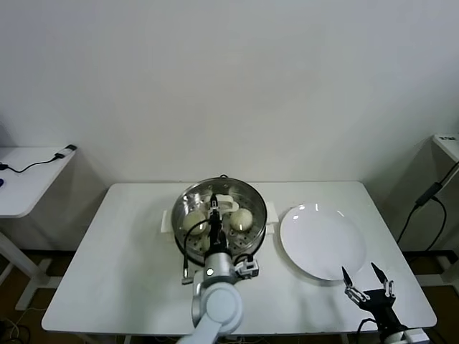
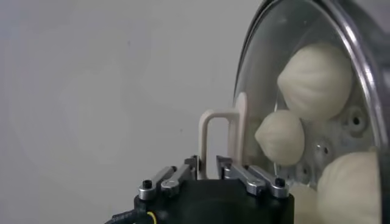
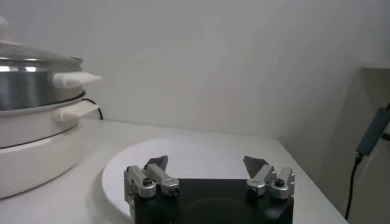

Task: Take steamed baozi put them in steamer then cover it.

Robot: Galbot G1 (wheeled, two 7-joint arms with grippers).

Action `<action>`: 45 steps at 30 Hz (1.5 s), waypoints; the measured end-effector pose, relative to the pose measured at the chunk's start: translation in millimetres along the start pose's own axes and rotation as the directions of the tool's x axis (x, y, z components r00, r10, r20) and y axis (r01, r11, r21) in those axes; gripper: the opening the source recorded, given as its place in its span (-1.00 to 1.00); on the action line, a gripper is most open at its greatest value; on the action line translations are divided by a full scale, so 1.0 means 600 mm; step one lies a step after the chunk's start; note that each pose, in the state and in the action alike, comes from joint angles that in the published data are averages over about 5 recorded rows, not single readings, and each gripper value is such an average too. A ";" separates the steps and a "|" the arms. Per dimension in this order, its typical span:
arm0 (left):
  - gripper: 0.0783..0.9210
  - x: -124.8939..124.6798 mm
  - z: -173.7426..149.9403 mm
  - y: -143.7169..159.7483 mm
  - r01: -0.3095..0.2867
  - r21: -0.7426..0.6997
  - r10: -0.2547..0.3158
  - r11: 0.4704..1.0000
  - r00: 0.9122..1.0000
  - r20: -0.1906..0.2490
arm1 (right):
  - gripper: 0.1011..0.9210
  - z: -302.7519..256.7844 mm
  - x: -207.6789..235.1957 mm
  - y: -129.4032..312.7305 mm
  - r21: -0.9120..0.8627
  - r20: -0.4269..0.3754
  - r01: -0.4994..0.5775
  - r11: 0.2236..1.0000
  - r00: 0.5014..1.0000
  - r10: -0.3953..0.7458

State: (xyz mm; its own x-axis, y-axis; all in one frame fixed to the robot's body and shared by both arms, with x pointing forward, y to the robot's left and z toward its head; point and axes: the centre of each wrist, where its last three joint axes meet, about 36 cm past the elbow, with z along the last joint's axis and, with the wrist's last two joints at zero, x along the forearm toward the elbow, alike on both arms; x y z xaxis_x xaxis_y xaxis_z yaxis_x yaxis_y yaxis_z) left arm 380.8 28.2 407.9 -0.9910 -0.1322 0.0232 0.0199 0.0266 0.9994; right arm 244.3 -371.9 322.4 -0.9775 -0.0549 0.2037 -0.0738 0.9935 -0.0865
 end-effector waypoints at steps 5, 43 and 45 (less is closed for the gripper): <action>-0.11 0.012 0.013 0.014 -0.001 0.026 0.001 1.000 1.000 0.013 | 0.76 -0.003 0.000 -0.001 0.004 0.001 0.000 1.000 1.000 0.000; 0.77 0.088 0.488 -0.069 -0.113 0.938 0.054 0.328 0.993 0.101 | 0.76 0.009 -0.032 0.049 -0.124 0.067 -0.023 0.992 0.997 0.032; 0.77 0.096 0.503 -0.086 -0.105 0.957 0.051 0.269 0.994 0.095 | 0.76 0.012 -0.031 0.050 -0.131 0.063 -0.026 0.991 0.997 0.034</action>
State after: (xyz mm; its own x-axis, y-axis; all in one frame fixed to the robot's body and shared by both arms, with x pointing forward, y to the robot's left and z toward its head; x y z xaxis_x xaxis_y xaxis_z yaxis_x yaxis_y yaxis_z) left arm 282.6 318.4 350.4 -0.9968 -0.0356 0.0714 -0.0172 0.9697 0.2435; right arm 258.9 -341.6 308.7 -0.9899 -0.0268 0.1391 -0.0219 0.9991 0.0368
